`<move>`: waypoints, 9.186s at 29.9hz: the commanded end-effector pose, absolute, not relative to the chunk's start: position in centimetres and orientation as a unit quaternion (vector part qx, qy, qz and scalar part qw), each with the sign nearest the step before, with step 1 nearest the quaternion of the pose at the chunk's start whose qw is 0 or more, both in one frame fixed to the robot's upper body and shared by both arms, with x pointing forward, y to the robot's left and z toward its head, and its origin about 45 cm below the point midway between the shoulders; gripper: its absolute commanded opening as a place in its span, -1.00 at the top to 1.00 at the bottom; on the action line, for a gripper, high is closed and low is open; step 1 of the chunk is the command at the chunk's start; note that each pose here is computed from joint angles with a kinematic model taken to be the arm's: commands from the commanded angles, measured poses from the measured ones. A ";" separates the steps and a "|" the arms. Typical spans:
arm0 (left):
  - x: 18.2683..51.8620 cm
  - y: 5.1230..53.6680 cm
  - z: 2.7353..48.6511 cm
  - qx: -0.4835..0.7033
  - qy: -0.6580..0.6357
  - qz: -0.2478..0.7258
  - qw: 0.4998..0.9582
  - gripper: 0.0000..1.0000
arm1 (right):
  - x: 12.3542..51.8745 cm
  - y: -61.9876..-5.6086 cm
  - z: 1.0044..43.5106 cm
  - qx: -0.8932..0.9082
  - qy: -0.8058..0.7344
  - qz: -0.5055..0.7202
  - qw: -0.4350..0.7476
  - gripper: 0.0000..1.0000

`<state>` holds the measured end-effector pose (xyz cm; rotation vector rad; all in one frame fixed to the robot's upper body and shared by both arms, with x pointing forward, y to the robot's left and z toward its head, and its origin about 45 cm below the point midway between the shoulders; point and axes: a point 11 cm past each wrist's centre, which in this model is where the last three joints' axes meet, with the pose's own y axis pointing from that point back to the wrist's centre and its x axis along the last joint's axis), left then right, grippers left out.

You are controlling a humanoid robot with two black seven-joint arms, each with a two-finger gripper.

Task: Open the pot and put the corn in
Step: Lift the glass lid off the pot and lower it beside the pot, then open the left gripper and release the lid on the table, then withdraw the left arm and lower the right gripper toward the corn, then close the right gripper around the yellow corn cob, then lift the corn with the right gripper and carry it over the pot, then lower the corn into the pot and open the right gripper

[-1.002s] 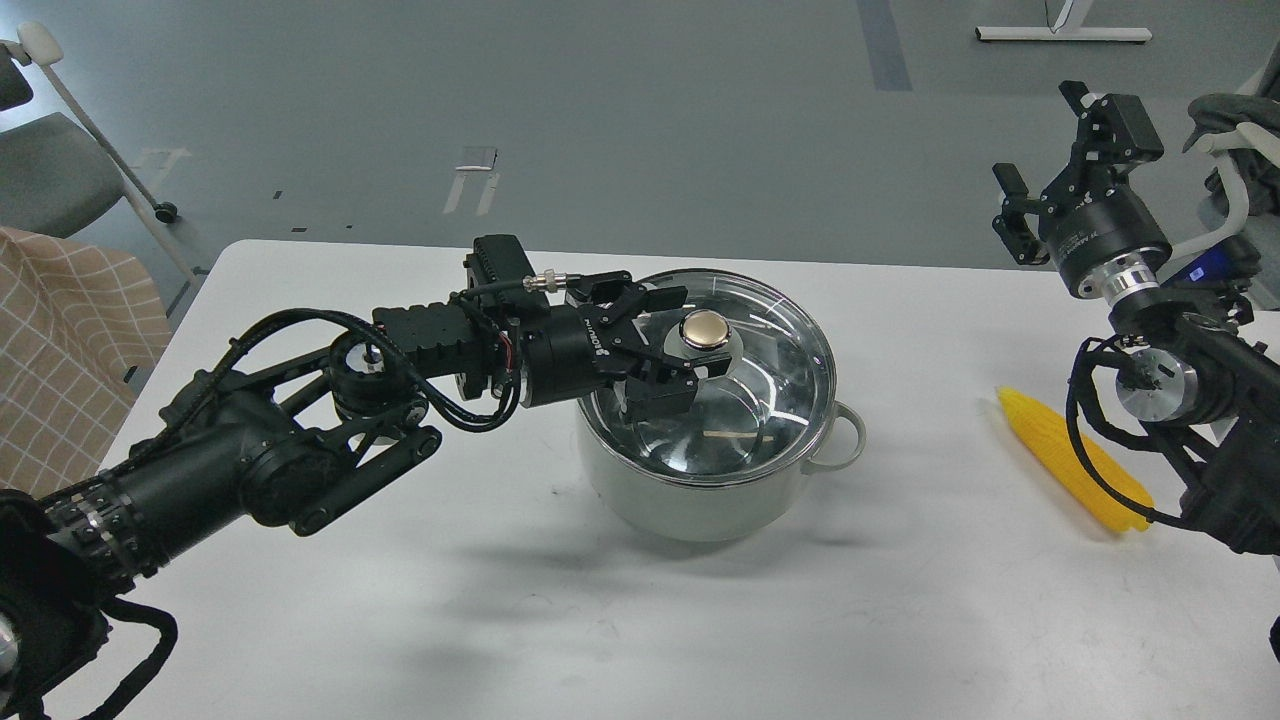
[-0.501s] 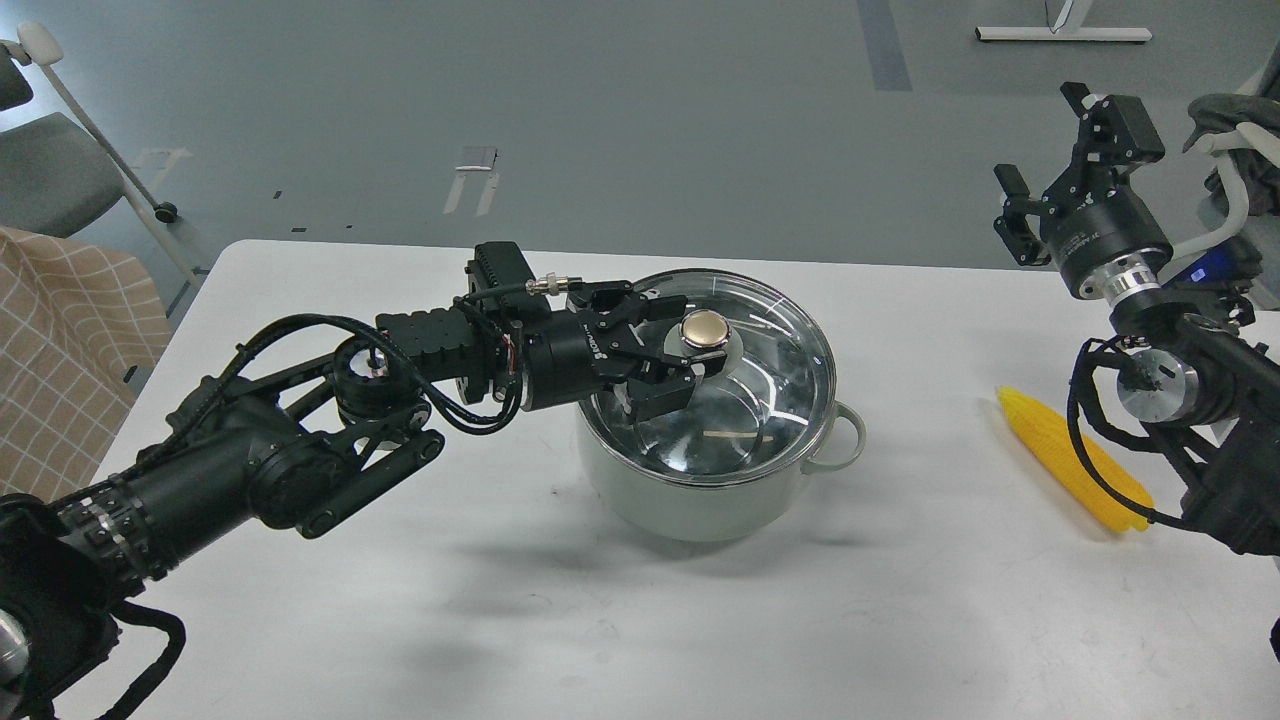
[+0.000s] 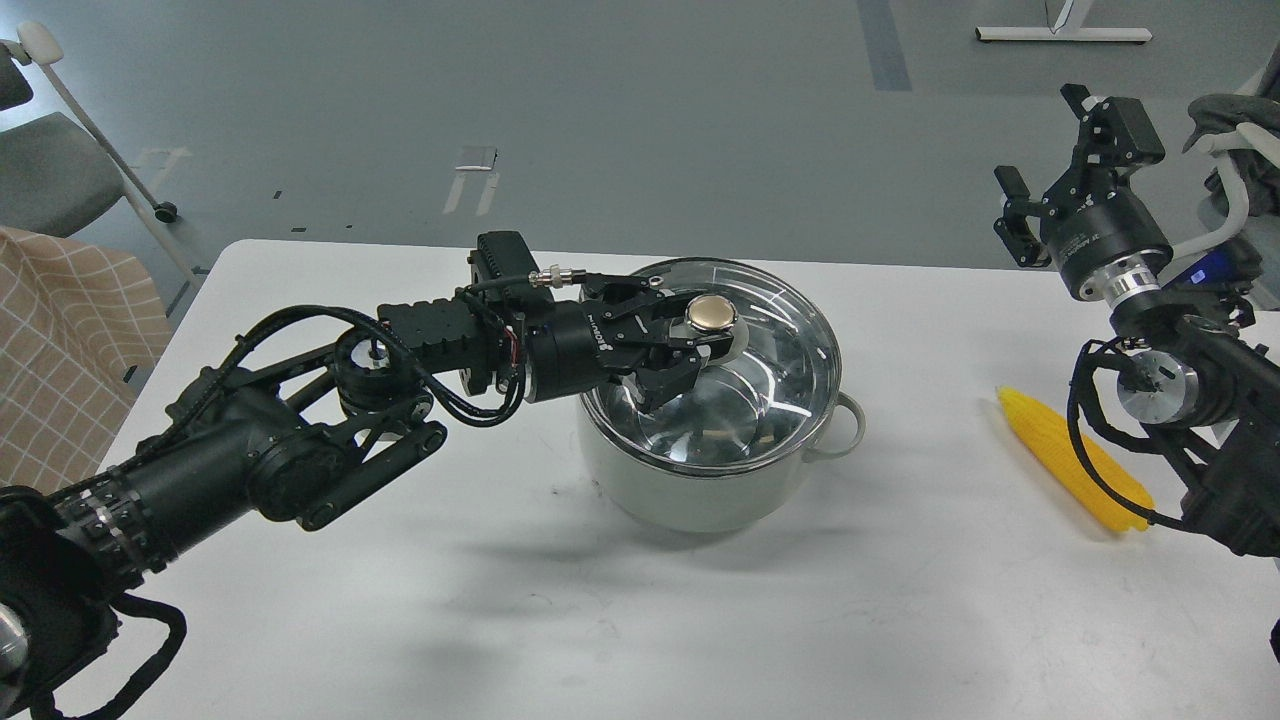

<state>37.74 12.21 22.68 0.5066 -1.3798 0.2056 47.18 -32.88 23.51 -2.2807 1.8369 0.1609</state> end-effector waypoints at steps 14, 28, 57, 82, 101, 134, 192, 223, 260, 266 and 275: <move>38.1 24.6 30.7 0.319 -0.700 0.104 0.630 0.57 | 47.1 -33.1 23.7 -0.774 0.622 0.052 0.104 -1.00; 33.7 36.7 26.2 0.396 -0.615 0.192 0.654 0.56 | 46.9 -33.3 23.6 -0.774 0.623 0.052 0.102 -1.00; 27.8 43.5 11.6 0.479 -0.520 0.287 0.647 0.52 | 46.1 -33.7 22.5 -0.773 0.625 0.060 0.094 -1.00; 27.5 42.4 9.6 0.477 -0.501 0.298 0.658 0.18 | 46.0 -33.8 22.3 -0.772 0.625 0.062 0.093 -1.00; 27.6 42.4 9.7 0.476 -0.502 0.300 0.657 -0.69 | 46.1 -33.8 22.4 -0.772 0.625 0.061 0.092 -1.00; 41.3 37.7 36.5 -0.129 -0.109 0.531 0.831 -0.84 | 40.6 -41.6 30.2 -0.773 0.340 -0.361 -0.396 -1.00; 41.0 36.7 36.6 -0.139 -0.108 0.521 0.835 -0.84 | 35.9 -41.8 15.9 -0.698 0.110 -0.450 -0.547 0.98; 41.2 36.0 36.4 -0.147 -0.103 0.518 0.836 -0.84 | 41.9 -14.9 26.9 -0.667 -0.114 -0.627 -0.386 0.84; 41.0 35.8 36.6 -0.152 -0.104 0.515 0.837 -0.84 | 40.7 -12.6 22.1 -0.702 -0.127 -0.591 -0.377 -0.61; 41.0 35.8 36.6 -0.152 -0.104 0.515 0.837 -0.85 | 40.8 -12.5 22.4 -0.715 -0.111 -0.580 -0.373 -0.80; 41.2 35.7 36.2 -0.151 -0.103 0.519 0.835 -0.95 | 44.5 -12.9 27.1 -0.748 0.023 -0.565 -0.347 -1.00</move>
